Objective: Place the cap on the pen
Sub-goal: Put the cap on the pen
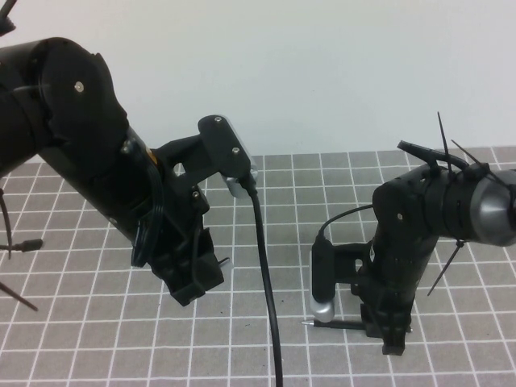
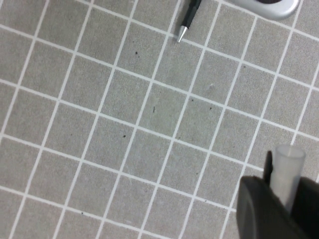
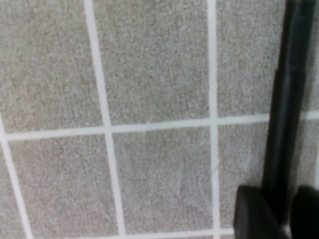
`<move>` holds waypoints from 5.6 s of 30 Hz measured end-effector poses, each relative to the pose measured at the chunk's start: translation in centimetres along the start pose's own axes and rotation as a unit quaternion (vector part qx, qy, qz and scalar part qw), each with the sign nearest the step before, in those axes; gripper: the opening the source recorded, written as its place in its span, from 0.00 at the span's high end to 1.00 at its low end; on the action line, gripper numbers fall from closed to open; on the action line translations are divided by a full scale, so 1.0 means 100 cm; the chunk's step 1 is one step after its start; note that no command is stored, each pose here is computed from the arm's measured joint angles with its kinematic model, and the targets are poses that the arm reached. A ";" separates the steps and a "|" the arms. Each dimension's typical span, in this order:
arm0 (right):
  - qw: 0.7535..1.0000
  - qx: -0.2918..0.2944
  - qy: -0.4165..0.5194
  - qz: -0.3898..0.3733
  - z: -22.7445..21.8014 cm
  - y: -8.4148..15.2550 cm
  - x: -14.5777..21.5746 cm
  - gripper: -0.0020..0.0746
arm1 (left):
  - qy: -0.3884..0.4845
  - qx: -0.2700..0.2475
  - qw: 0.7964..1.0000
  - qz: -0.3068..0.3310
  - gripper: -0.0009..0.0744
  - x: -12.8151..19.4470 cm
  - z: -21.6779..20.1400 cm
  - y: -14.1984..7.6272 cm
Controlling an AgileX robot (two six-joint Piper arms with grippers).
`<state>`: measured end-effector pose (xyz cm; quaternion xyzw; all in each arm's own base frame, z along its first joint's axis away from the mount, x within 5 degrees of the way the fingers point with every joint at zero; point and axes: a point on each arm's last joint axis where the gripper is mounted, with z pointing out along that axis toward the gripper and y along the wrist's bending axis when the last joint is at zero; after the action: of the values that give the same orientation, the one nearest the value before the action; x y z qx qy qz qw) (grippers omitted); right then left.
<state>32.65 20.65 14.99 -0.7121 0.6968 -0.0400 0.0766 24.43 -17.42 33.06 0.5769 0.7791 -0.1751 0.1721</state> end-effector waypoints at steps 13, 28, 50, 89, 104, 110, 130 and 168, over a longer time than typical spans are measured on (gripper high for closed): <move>0.999 -0.013 0.012 0.029 -0.012 0.005 0.005 0.89 | -0.007 0.003 1.000 -0.023 0.88 -0.001 0.000 -0.001; 0.981 0.188 -0.052 0.020 -0.180 0.023 0.035 0.89 | -0.047 -0.027 0.997 -0.050 0.88 -0.021 -0.029 0.001; 0.966 0.246 -0.071 -0.027 -0.224 0.046 0.038 0.89 | 0.012 -0.046 0.999 0.003 0.88 -0.032 -0.010 -0.015; 0.773 0.554 -0.053 -0.303 -0.195 0.108 0.002 0.89 | -0.072 0.031 0.996 -0.039 0.88 -0.038 -0.016 -0.014; 0.773 0.542 -0.065 -0.324 -0.189 0.109 -0.004 0.89 | -0.075 0.034 0.996 -0.030 0.88 -0.038 -0.016 -0.015; 0.761 0.542 -0.051 -0.352 -0.189 0.109 -0.005 0.89 | -0.076 0.035 0.996 -0.028 0.88 -0.038 -0.016 -0.015; 0.738 0.543 -0.034 -0.399 -0.189 0.110 -0.007 0.89 | -0.083 0.062 0.991 -0.086 0.88 -0.048 -0.011 -0.010; 0.740 0.515 -0.092 -0.423 -0.178 0.121 -0.025 0.89 | -0.050 0.095 0.991 -0.077 0.88 -0.047 0.006 -0.004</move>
<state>17.75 22.03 30.68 -0.7861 0.1862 -0.3552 0.4704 25.36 -21.76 34.74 0.5199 0.7912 -0.2897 0.1410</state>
